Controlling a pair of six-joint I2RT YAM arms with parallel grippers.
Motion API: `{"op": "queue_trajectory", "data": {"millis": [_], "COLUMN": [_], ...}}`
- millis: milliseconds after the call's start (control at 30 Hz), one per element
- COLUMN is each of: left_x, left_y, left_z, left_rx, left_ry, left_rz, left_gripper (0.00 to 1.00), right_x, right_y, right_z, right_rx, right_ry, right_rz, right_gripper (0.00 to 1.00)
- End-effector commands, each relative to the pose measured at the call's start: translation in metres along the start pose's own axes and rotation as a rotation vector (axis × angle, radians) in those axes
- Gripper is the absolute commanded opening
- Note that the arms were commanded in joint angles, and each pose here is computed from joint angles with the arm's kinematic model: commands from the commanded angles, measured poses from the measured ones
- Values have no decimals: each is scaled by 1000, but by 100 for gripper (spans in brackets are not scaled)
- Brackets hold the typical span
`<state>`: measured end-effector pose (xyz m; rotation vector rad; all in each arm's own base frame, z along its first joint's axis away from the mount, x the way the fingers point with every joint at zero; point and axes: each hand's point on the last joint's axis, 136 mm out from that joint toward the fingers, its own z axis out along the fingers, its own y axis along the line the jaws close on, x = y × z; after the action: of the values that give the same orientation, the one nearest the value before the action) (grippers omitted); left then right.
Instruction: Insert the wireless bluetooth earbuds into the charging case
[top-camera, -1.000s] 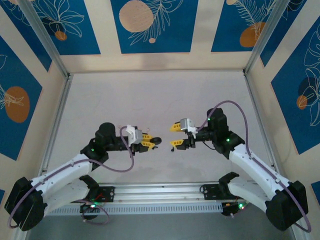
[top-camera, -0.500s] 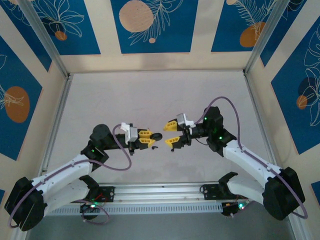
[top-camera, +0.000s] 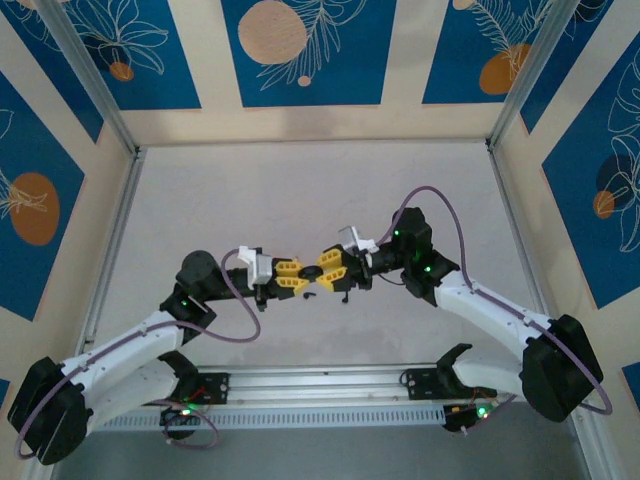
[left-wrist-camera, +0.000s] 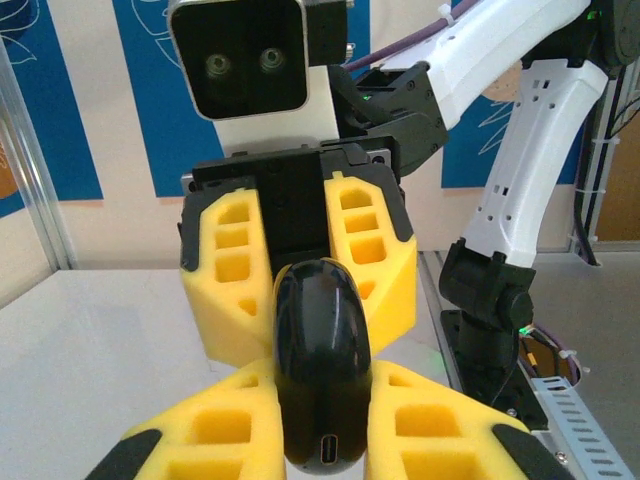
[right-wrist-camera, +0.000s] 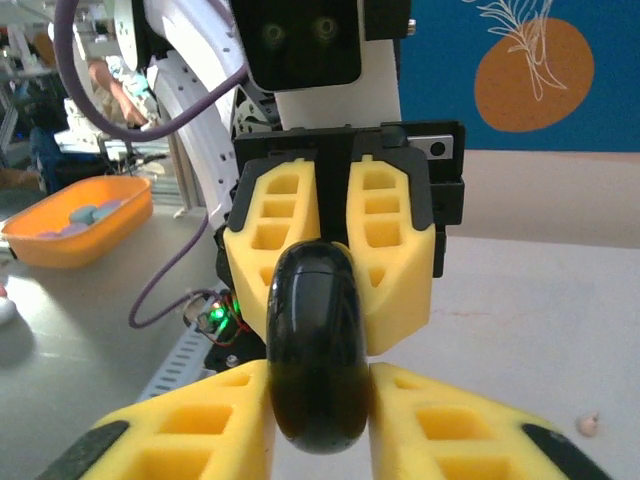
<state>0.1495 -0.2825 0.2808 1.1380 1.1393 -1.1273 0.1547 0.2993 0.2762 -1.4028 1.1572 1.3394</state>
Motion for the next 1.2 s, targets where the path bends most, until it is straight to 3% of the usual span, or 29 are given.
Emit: {"op": "queue_trajectory", "data": {"millis": [0, 167, 300, 400, 633, 1033, 1167], "left_x": [-9, 6, 29, 41, 54, 57, 59], "left_y": [-8, -2, 5, 7, 3, -6, -6], "left_z": [-1, -4, -12, -17, -13, -10, -8], "left_rx": [22, -25, -88, -102, -45, 12, 24], "left_ry": [-33, 51, 210, 288, 383, 396, 403], "left_rz": [34, 47, 79, 95, 70, 47, 33], "left_gripper": [21, 48, 56, 58, 60, 54, 48], "right_x": [-12, -6, 18, 33, 65, 62, 56], "right_y": [6, 11, 4, -2, 3, 2, 2], "right_z": [1, -8, -22, -30, -18, 10, 14], "right_rx": [-37, 13, 145, 214, 157, 69, 55], "right_ry": [-6, 83, 287, 432, 674, 641, 616], "right_rz": [-36, -91, -127, -132, -198, -222, -231], "right_gripper": [17, 13, 13, 13, 13, 14, 14]}}
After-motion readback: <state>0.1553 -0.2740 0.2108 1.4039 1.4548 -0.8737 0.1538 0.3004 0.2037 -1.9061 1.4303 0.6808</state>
